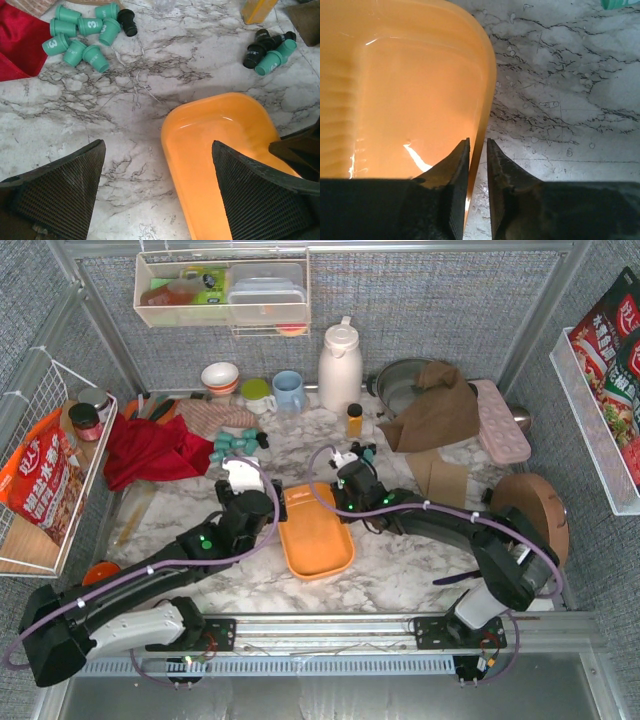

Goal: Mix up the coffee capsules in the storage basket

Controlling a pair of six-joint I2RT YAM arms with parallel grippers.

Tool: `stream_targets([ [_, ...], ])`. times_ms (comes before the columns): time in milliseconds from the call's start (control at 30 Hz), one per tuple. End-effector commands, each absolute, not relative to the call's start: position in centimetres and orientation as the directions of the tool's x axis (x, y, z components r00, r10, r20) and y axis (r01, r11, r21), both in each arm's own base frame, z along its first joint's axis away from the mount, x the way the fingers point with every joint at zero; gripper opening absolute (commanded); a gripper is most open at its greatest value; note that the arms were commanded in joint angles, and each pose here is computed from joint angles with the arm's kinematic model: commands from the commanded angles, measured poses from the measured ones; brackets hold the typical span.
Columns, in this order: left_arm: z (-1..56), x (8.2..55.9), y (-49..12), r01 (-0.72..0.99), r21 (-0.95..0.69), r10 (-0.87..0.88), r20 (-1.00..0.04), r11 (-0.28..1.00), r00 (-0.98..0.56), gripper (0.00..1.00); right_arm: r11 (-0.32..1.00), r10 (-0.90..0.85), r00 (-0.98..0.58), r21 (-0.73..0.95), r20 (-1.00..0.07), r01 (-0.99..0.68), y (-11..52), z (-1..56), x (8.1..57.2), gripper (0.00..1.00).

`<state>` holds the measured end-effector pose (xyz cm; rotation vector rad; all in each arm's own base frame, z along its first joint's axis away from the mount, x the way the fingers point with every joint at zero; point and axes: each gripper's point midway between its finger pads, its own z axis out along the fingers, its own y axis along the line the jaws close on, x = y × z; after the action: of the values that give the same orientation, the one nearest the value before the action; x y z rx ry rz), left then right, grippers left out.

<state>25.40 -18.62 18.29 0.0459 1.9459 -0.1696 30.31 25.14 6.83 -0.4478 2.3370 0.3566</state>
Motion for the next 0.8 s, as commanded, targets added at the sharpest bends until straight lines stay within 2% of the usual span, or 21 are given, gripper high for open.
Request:
stream_targets([
  [0, 18.3, 25.7, -18.2, 0.075, -0.106, -0.072, -0.929, 0.991, -0.364, 0.95, 0.924, -0.158, -0.667, 0.129, -0.728, -0.360, 24.9, 7.9, 31.1, 0.20],
  [200, 17.7, 25.6, -18.1, 0.076, -0.104, -0.070, -0.929, 0.992, -0.364, 0.96, 0.929, -0.153, -0.665, 0.123, -0.731, -0.350, 23.9, 8.9, 30.3, 0.00],
  [500, 17.8, 25.6, -18.0, 0.076, -0.108, -0.074, -0.930, 0.991, -0.359, 0.99, 0.959, -0.130, -0.681, 0.084, -0.721, -0.272, 19.0, 10.7, 28.9, 0.00],
  [767, 18.0, 25.6, -18.0, 0.077, -0.116, -0.082, -0.934, 0.990, -0.349, 0.99, 0.994, 0.002, -0.689, 0.078, -0.725, -0.080, 12.2, 11.7, 29.6, 0.00],
])
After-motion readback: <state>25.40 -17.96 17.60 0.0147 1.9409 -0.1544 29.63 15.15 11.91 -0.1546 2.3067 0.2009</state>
